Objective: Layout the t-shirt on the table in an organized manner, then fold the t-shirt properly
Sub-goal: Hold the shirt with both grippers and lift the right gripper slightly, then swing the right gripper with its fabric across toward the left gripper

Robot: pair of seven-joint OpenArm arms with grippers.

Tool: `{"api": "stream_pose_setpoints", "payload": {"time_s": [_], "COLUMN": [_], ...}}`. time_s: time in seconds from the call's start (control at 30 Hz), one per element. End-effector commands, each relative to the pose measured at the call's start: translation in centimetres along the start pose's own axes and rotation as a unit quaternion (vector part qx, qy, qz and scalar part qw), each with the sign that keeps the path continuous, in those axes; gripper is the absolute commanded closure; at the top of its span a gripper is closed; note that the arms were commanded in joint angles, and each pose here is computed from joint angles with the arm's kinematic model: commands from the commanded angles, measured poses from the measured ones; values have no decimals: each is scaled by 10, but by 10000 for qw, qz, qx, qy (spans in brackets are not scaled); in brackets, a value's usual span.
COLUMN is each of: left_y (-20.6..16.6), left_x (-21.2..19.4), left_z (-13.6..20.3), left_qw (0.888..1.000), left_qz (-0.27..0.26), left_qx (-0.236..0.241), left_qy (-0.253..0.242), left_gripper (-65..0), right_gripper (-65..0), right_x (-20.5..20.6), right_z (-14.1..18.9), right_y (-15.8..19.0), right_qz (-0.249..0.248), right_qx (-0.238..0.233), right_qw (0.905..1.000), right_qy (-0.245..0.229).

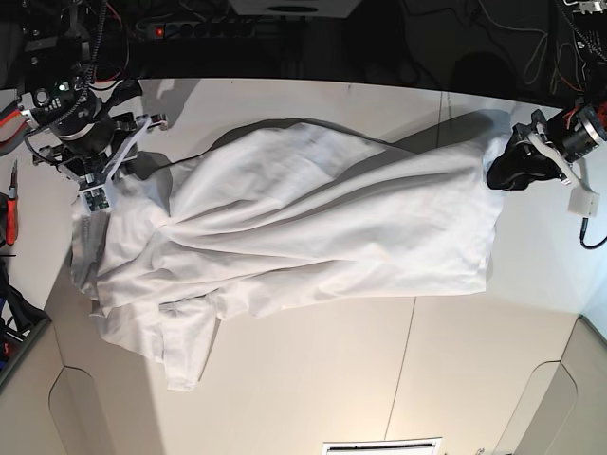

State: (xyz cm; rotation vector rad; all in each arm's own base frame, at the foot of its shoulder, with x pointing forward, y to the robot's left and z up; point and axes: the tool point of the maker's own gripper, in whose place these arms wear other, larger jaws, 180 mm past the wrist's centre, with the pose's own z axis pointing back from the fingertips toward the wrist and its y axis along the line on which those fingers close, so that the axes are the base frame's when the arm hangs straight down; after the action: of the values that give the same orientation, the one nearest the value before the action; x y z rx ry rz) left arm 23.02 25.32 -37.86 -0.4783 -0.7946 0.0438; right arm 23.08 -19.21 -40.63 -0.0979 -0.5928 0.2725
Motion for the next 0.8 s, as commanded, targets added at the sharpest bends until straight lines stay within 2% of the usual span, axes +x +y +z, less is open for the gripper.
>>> {"api": "stream_pose_setpoints", "payload": {"time_s": [0.0, 0.1, 0.27, 0.33, 0.4, 0.43, 0.5, 0.6, 0.77], "left_y": [2, 10, 9, 9, 9, 9, 9, 8, 4], "left_x": [15, 17, 21, 21, 21, 21, 21, 21, 23], "left_z": [4, 4, 4, 4, 4, 4, 4, 4, 2], "left_qw": [9995, 9985, 9982, 9982, 9982, 9982, 9982, 9983, 9984], "left_qz": [-214, -410, -403, -402, -402, -402, -402, -383, -293], "left_qx": [54, 278, 260, 260, 260, 260, 260, 244, 157], "left_qy": [-209, -224, -350, -348, -348, -348, -348, -363, -453], "left_gripper": [-266, -266, -266, -266, -266, -266, -266, -266, -266], "right_gripper": [-287, -286, -273, -186, -20, 0, 0, 0, 0], "right_x": [8, 3, 21, 23, 21, 20, 21, 35, 82], "right_z": [-1, -14, -41, -54, -64, -69, -72, -69, -45], "right_y": [-7, -14, -24, -27, -33, -35, -38, -40, -38], "right_qz": [-4, -53, -347, -437, -510, -547, -585, -563, -372], "right_qx": [-93, -145, -84, -57, -70, -75, -90, -112, -135], "right_qw": [9998, 9999, 9994, 9990, 9983, 9978, 9972, 9978, 9984], "right_qy": [-165, -4, -29, 93, 263, 363, 449, 320, -399]}}
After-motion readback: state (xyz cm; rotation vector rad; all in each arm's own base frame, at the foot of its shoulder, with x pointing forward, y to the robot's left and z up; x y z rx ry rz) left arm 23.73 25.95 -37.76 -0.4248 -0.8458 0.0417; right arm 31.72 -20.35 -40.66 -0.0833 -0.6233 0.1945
